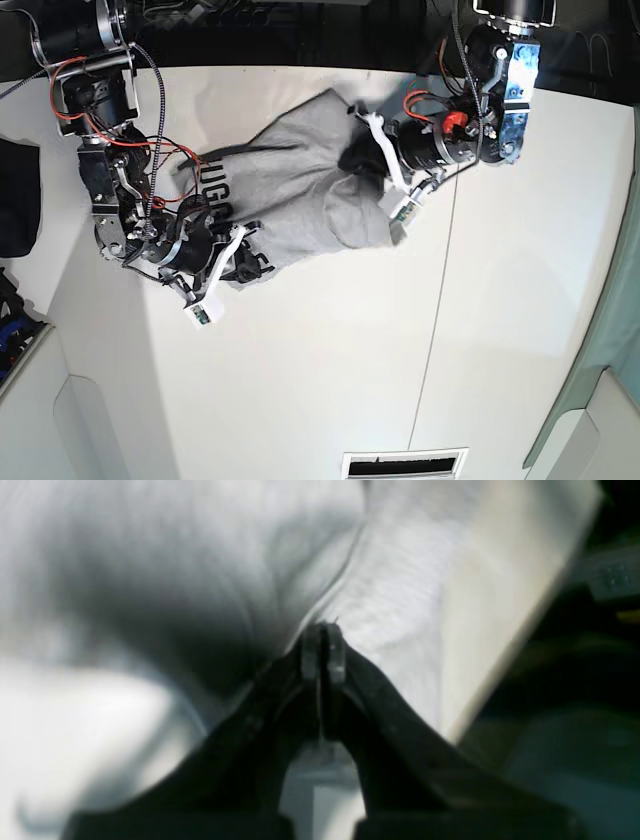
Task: Layout the t-shirt on the table in an organized manner, then fold the t-shirt properly
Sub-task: 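Grasp the folded shirt with both grippers and fold it in half again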
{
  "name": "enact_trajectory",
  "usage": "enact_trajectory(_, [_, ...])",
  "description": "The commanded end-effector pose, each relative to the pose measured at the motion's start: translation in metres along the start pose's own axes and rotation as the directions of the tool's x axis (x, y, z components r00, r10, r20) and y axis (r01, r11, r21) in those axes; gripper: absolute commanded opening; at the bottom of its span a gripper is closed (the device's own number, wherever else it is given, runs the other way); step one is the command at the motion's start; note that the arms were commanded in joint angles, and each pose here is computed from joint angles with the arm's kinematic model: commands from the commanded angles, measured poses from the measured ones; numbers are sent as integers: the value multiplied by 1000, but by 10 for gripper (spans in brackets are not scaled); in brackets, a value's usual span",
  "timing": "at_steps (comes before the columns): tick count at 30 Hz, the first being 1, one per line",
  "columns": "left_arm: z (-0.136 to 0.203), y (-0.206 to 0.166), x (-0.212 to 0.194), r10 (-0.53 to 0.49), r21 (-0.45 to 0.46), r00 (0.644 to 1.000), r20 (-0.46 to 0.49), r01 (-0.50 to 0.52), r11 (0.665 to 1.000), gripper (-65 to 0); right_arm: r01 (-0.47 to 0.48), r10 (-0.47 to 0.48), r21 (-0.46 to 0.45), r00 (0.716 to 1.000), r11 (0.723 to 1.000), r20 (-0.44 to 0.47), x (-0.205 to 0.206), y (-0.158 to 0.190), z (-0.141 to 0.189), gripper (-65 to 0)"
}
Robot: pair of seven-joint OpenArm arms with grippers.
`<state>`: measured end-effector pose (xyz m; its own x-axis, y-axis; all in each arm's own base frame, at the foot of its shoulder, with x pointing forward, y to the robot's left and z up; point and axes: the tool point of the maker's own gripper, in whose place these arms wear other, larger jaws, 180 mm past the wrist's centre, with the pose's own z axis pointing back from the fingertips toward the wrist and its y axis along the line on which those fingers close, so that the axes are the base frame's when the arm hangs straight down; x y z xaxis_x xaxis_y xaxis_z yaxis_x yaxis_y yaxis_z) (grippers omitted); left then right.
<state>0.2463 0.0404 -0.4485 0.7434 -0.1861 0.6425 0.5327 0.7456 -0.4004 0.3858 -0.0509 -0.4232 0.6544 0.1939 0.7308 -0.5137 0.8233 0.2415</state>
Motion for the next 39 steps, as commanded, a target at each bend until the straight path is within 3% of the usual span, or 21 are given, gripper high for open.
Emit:
enact_trajectory(1, [6, 13, 4, -24, 24, 1000, 1, 24, 999, -638, 4, -4, 9, 999, 1000, 33, 11, -2, 6, -650])
enact_trajectory(3, [14, 36, 3, -52, 69, 998, -20, 53, 996, -638, 28, -28, 24, 999, 999, 20, -1, 2, 11, -650])
enact_trajectory(8, [25, 71, 40, -105, 127, 994, 28, 100, 987, -638, 78, -80, 77, 996, 994, 28, -22, 25, 18, -650])
enact_trajectory(15, [27, 83, 95, -163, 154, 981, 101, 146, 977, -638, 126, -131, 157, 991, 980, 25, -56, 74, 31, -650])
enact_trajectory(23, [28, 80, 102, -145, 135, 981, 127, 128, 983, -637, 187, -191, 216, 982, 958, -2, -74, 114, 27, -650])
enact_trajectory(29, [51, 81, 94, -112, 122, 987, 118, 97, 988, -637, 184, -193, 199, 981, 962, 29, -64, 105, 30, -650])
enact_trajectory(39, [95, 107, 77, -8, 192, 978, 210, -34, 981, -637, 242, -249, 68, 956, 968, 155, -29, 36, 48, -650])
